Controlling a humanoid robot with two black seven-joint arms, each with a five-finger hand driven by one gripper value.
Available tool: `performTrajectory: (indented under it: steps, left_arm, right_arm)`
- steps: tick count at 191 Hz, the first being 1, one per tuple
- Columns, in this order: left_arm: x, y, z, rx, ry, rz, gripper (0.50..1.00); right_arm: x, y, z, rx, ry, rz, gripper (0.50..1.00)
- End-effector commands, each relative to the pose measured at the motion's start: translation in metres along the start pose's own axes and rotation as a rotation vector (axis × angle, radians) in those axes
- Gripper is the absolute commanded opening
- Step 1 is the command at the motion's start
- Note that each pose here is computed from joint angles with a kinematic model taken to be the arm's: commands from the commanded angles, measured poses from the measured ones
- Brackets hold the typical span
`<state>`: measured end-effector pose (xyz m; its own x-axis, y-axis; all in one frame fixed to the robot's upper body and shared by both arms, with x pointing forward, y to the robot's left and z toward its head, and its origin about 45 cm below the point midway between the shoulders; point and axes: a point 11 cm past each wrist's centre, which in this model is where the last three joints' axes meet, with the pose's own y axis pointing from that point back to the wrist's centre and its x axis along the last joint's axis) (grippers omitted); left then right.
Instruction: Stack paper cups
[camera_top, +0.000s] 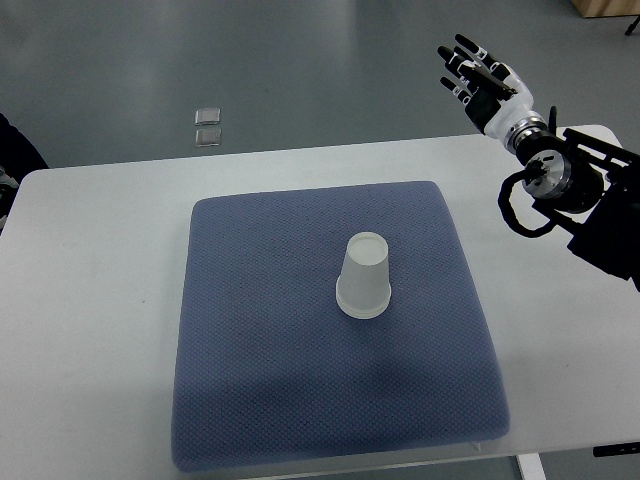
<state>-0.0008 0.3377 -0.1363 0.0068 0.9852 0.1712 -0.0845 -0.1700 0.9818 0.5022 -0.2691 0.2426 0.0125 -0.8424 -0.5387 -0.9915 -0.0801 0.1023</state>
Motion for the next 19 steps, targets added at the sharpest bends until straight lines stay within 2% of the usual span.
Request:
performTrajectory:
  steps: [1,19]
  left_arm:
    - [0.0,0.0,0.0001,-0.001,0.0,0.0,1.0]
    - [0.0,0.0,-0.0001,0.001,0.0,0.0,1.0]
  right_arm:
    - [0.0068,0.003,0.0064,-0.012,-0.003,0.012,0.913]
    - [0.0067,0.0036,0.0081,-0.012,-0.003,0.01,0.913]
